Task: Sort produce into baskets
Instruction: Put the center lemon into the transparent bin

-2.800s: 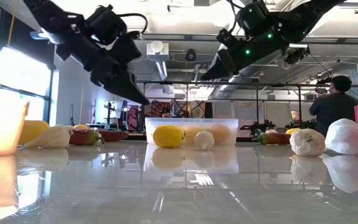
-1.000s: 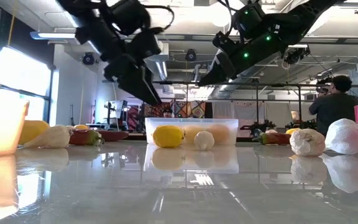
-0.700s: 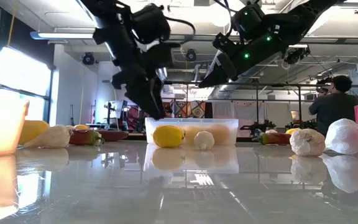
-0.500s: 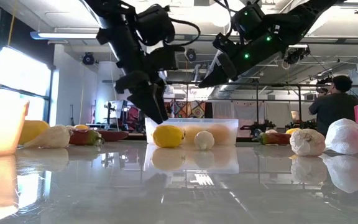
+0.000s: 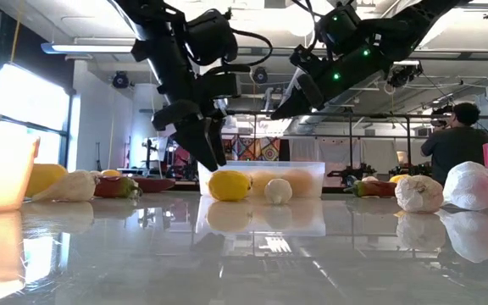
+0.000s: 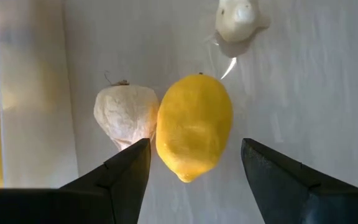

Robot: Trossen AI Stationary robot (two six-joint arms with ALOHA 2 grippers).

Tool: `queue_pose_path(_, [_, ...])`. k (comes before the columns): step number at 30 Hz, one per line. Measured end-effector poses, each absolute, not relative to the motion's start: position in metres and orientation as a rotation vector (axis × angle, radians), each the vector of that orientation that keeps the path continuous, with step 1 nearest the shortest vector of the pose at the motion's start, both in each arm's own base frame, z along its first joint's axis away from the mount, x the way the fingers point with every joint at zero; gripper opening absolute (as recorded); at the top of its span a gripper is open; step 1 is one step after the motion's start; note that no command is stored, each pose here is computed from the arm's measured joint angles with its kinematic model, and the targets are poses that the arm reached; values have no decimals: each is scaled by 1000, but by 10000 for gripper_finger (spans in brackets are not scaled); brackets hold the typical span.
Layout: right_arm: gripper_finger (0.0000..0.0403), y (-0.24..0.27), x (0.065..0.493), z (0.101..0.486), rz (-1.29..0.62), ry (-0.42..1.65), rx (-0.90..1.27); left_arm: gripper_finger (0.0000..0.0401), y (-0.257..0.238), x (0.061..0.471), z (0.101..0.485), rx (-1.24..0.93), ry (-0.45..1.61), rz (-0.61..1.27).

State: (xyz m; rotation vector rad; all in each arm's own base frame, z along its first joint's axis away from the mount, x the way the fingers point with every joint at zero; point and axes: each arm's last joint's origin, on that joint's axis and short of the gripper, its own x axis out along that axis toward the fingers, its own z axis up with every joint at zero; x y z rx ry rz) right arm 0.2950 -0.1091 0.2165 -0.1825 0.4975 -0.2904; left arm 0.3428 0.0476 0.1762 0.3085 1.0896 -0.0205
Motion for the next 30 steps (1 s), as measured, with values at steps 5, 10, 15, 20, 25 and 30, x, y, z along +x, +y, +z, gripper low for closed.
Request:
queue_pose_path(5, [0,-106,294,213,-277,539,-173,239,48,343,173,325,1099,-33])
queue_pose_path(10, [0,-107,293,211,-274,564,-173,239,49,343,174,344,1095,-41])
queue_pose_path(15, [0,-110,292,212,-282,556,-189,239,53,342,166,336,1137,-44])
queue_pose_path(20, [0,-110,292,213,-279,552,-208,239,54,343,165,334,1132,-39])
queue_pose_path(25, [0,-110,292,213,-277,548,-221,239,54,343,165,333,1135,-40])
queue_pose_path(30, [0,-110,292,213,-278,548,-217,239,53,343,164,329,1108,-75])
